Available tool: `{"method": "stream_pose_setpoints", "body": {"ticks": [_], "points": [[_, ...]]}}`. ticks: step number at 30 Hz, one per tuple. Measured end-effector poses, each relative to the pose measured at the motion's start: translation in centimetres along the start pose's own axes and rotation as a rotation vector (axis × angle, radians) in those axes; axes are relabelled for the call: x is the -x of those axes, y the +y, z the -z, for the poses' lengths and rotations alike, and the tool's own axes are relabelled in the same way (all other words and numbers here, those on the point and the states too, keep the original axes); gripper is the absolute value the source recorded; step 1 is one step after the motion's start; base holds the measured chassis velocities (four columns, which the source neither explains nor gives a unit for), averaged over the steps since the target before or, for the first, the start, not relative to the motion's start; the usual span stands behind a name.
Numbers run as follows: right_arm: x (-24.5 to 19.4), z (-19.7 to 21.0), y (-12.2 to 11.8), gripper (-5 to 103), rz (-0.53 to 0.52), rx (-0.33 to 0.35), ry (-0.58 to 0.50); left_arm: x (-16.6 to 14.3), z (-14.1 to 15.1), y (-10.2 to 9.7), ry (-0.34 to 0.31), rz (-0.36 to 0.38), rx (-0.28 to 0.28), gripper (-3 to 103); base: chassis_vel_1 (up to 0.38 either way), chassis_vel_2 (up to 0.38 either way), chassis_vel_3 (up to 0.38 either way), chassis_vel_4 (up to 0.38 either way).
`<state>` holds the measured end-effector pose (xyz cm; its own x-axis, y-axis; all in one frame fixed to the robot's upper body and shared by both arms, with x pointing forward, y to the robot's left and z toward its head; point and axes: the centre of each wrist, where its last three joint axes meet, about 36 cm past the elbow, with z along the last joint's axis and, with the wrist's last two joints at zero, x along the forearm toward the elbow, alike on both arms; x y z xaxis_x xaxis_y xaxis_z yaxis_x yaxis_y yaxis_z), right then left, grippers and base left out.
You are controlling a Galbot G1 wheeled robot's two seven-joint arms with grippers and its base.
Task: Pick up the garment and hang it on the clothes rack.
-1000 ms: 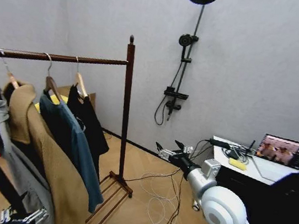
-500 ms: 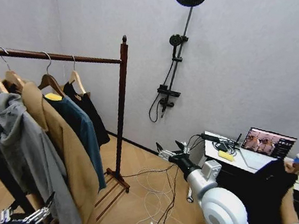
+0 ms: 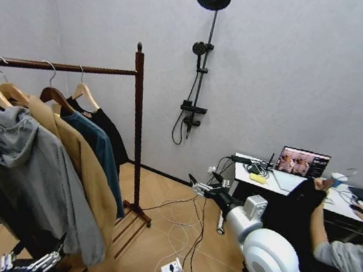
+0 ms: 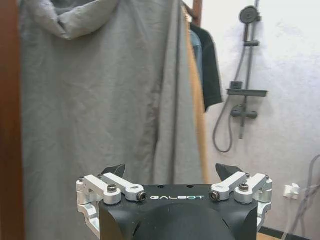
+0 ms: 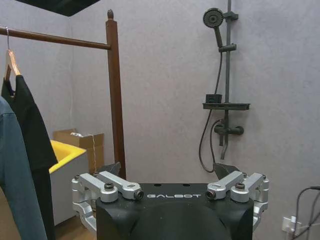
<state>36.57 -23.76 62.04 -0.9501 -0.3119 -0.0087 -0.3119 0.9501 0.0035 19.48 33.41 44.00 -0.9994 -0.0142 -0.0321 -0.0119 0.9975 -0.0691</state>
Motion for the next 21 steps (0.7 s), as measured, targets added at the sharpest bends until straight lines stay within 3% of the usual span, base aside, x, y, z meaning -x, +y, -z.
{"method": "stream_pose_setpoints", "body": {"ticks": [21], "points": [[0.16, -0.10, 0.04, 100, 0.004, 0.004, 0.000, 0.00, 0.00, 0.00, 0.000, 0.000, 0.000, 100, -0.016, -0.215, -0.203, -0.020]]}}
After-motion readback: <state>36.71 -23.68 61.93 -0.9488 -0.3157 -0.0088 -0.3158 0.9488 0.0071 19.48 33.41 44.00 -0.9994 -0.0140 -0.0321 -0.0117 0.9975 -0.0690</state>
